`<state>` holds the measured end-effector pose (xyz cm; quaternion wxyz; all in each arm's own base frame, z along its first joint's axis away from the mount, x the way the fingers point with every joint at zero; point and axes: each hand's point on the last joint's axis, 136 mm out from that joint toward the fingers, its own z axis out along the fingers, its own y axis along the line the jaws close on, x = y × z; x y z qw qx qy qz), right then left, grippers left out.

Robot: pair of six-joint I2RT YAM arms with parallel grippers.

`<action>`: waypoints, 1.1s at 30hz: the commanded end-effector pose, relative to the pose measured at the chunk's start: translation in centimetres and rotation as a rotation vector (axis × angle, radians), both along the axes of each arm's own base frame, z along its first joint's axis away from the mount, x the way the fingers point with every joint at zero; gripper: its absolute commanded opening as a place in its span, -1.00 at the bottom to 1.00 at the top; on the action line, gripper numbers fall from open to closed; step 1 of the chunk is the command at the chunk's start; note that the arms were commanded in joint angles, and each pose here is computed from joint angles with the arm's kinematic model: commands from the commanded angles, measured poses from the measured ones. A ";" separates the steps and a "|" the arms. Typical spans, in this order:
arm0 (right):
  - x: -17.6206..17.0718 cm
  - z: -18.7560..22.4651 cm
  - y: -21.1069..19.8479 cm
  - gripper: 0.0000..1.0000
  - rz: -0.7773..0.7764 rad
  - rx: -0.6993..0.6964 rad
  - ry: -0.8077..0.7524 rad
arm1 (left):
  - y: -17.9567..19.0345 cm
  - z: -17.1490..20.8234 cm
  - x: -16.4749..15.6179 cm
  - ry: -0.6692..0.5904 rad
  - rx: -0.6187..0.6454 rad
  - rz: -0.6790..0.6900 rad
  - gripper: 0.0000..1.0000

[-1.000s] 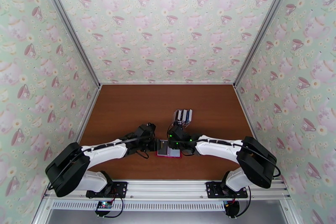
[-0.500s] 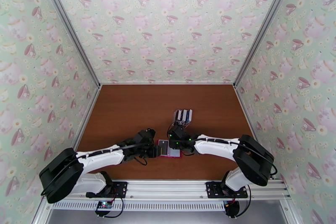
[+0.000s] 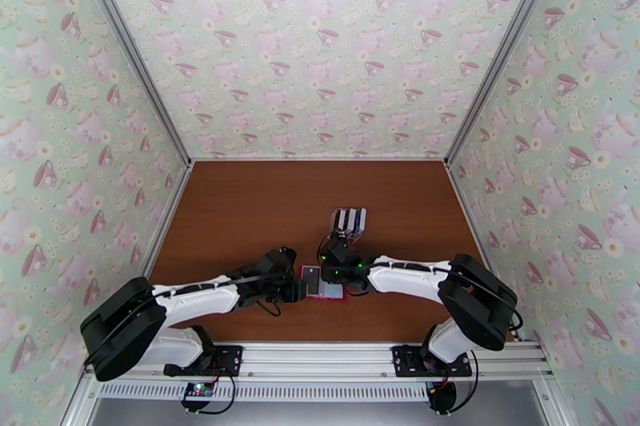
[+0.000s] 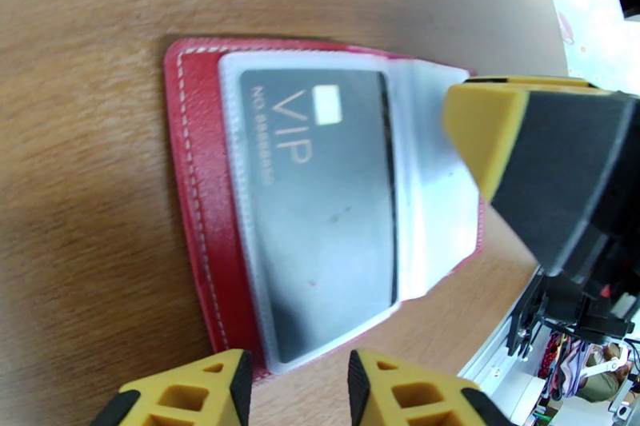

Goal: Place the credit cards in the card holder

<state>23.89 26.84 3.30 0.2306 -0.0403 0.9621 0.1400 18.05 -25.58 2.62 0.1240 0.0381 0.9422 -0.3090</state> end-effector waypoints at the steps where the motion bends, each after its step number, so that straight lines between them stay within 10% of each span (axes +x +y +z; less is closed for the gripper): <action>1: 0.1 -0.7 -0.8 -0.25 -0.018 -0.025 -0.002 | 0.1 -0.7 -0.4 0.012 -0.003 0.002 -0.25; 33: -3.1 -2.2 2.1 -0.26 0.032 0.133 0.099 | 0.3 -1.1 -0.5 0.004 -0.016 0.019 0.00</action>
